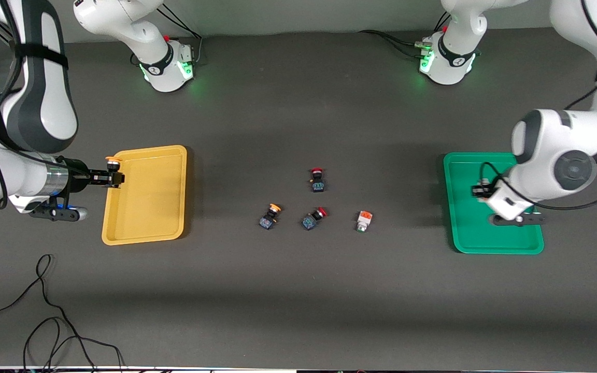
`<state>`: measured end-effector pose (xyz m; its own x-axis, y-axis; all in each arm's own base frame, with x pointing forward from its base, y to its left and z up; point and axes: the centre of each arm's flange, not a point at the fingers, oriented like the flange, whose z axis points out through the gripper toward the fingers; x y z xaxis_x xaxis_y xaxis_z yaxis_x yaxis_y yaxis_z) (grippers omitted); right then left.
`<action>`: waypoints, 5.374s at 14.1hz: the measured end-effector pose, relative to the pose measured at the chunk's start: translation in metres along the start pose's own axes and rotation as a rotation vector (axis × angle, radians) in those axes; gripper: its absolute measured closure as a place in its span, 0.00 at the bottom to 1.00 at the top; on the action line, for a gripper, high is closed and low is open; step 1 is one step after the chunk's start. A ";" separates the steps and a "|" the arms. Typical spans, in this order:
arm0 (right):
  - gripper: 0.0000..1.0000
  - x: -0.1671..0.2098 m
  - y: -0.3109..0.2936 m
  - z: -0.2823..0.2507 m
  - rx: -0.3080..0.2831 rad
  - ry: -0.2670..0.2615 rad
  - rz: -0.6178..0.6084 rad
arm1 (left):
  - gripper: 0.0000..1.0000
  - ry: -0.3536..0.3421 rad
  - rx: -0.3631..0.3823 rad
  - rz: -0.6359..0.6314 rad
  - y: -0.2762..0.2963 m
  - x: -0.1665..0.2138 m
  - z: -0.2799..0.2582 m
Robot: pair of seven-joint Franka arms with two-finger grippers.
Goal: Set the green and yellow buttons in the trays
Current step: 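Place the yellow button in the yellow tray while the left gripper places green, then grasp a second yellow button with the right gripper while the left grasps green, then place the yellow button in the yellow tray while the left gripper places green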
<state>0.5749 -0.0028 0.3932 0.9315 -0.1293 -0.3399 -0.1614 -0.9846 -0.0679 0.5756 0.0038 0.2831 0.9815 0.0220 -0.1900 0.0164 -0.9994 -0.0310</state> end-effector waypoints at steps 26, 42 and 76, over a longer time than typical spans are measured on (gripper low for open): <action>0.00 0.039 -0.214 0.052 0.109 0.059 0.135 | 0.00 0.105 -0.037 0.255 0.318 0.007 -0.023; 0.09 0.046 -0.365 0.242 0.122 0.273 0.394 | 0.59 0.110 -0.055 0.241 0.343 0.027 0.081; 0.58 0.048 -0.027 0.085 -0.035 0.174 0.099 | 0.00 -0.049 0.076 -0.004 -0.103 0.001 -0.111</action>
<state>0.5962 0.0274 0.2987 0.9544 -0.2410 -0.1763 -0.2463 -0.9692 -0.0086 0.5956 0.1035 0.3948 0.9711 0.0290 -0.2371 0.0038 -0.9943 -0.1062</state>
